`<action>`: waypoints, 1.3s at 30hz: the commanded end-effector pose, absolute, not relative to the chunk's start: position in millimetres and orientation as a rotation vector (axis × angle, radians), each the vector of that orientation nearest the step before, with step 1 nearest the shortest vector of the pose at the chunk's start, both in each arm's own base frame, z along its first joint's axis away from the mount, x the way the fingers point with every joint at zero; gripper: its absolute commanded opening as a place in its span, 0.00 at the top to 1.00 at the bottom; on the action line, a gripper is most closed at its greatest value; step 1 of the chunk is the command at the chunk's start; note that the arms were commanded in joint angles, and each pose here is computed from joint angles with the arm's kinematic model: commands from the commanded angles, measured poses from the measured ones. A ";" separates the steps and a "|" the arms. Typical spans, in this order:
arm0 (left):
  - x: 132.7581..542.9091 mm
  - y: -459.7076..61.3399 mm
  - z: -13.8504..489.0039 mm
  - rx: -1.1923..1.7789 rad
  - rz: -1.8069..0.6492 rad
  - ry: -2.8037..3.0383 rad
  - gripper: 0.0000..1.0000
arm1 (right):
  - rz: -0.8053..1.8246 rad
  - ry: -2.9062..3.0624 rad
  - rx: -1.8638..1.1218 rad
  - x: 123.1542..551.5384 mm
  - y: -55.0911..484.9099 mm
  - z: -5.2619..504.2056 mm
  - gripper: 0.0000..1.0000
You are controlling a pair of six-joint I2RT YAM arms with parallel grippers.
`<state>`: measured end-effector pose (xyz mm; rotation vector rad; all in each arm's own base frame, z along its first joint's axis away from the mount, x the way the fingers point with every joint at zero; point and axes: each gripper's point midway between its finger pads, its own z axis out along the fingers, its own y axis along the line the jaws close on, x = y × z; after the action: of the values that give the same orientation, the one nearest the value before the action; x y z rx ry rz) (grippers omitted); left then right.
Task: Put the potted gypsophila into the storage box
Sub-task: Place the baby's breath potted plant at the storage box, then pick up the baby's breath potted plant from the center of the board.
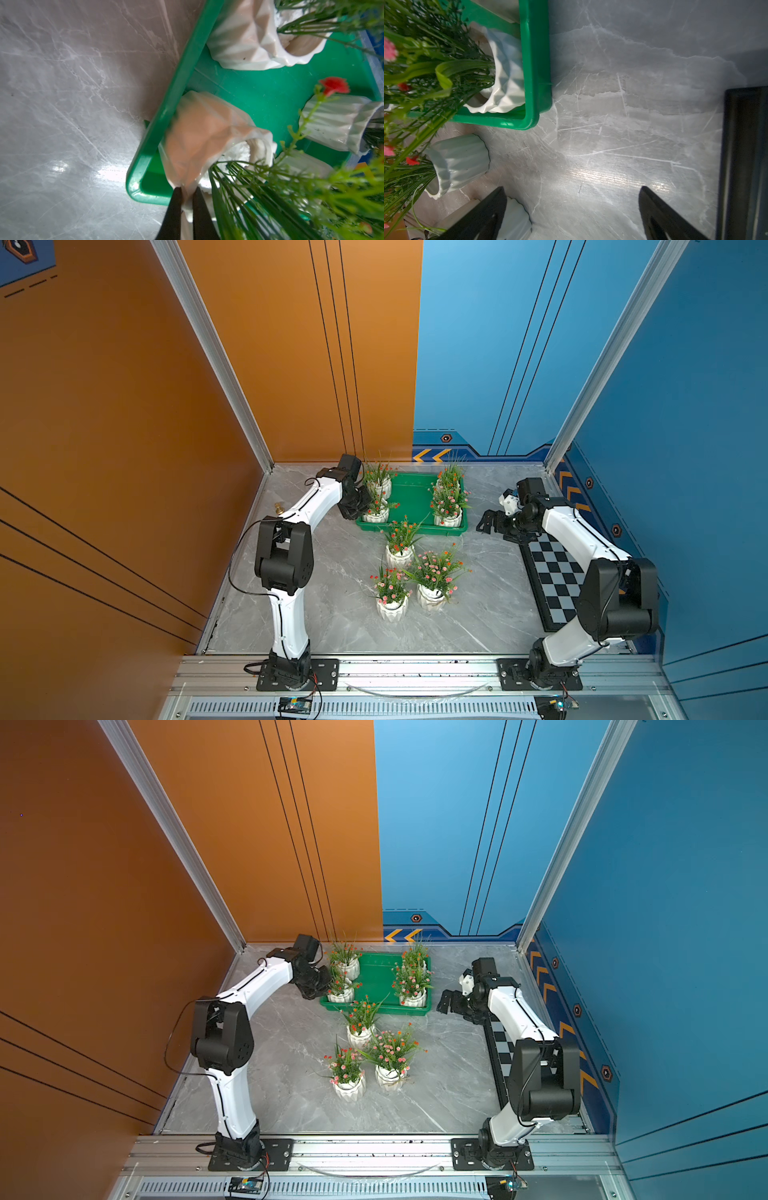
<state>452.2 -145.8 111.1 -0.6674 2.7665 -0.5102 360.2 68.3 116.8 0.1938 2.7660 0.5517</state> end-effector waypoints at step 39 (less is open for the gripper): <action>397.9 -96.2 189.5 -0.709 -0.471 2.599 0.27 | 0.523 2.798 0.163 322.9 78.8 120.4 0.00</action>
<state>408.8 -108.2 184.9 -0.6977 2.6093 -0.5141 339.7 78.1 120.0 0.1551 2.7655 0.5580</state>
